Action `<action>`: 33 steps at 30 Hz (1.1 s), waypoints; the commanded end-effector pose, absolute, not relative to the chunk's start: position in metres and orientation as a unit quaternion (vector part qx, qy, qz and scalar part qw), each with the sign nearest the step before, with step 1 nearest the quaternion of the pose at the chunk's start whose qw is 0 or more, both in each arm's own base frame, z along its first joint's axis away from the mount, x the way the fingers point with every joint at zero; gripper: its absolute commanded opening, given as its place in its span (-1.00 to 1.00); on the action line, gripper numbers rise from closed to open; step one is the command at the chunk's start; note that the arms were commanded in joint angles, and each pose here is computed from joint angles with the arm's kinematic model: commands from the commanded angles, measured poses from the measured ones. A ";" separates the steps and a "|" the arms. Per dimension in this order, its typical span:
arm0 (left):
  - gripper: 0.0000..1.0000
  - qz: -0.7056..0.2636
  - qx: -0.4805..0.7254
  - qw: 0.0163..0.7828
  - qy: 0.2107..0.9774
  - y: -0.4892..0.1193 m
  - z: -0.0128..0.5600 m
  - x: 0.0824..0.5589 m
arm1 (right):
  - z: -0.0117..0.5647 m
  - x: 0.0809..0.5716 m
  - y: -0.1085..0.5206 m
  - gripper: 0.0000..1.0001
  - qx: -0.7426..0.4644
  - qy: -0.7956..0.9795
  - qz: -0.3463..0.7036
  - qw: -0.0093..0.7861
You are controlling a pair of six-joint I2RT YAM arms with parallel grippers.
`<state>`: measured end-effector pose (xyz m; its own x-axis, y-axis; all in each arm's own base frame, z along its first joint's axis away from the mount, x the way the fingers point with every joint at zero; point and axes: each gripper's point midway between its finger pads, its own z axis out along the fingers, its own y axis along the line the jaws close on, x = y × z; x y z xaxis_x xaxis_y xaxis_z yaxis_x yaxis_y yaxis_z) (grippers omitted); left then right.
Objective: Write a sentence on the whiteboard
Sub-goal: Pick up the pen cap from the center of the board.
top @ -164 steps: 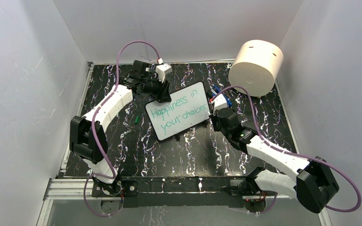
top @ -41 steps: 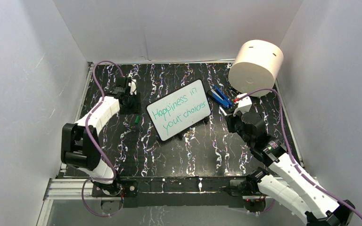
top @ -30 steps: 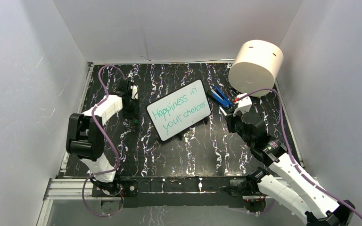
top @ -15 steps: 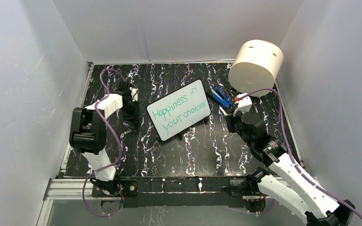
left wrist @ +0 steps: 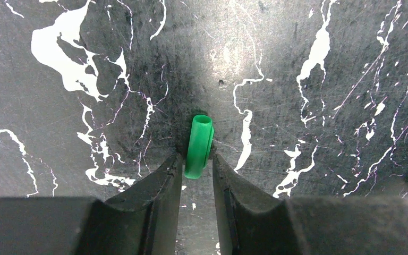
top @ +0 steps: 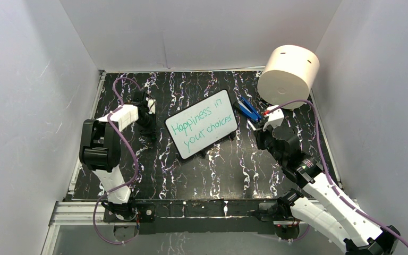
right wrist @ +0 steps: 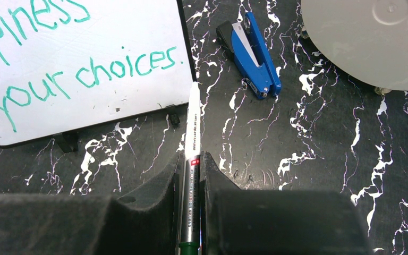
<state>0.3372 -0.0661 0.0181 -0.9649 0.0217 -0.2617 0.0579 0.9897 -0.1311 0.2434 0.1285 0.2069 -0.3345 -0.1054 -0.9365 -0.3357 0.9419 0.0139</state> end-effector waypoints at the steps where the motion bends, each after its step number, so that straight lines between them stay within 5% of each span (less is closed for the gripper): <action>1: -0.51 -0.067 0.021 0.121 0.990 -0.064 0.018 0.338 | 0.224 0.248 0.128 -1.00 -0.123 0.794 0.109 0.585; 19: -0.57 -0.025 0.026 0.093 0.995 -0.063 -0.002 0.328 | 0.222 0.248 0.129 -1.00 -0.125 0.795 0.110 0.583; 33: -1.00 -0.028 0.046 0.148 0.988 -0.069 0.036 0.325 | 0.231 0.242 0.134 -1.00 -0.138 0.789 0.130 0.585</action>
<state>0.3350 -0.0665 0.0180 -0.9619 0.0687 -0.2647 0.0806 0.9961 -0.0346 0.2419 0.1296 0.2091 -0.3279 -0.1010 -0.9393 -0.3454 0.9382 0.0197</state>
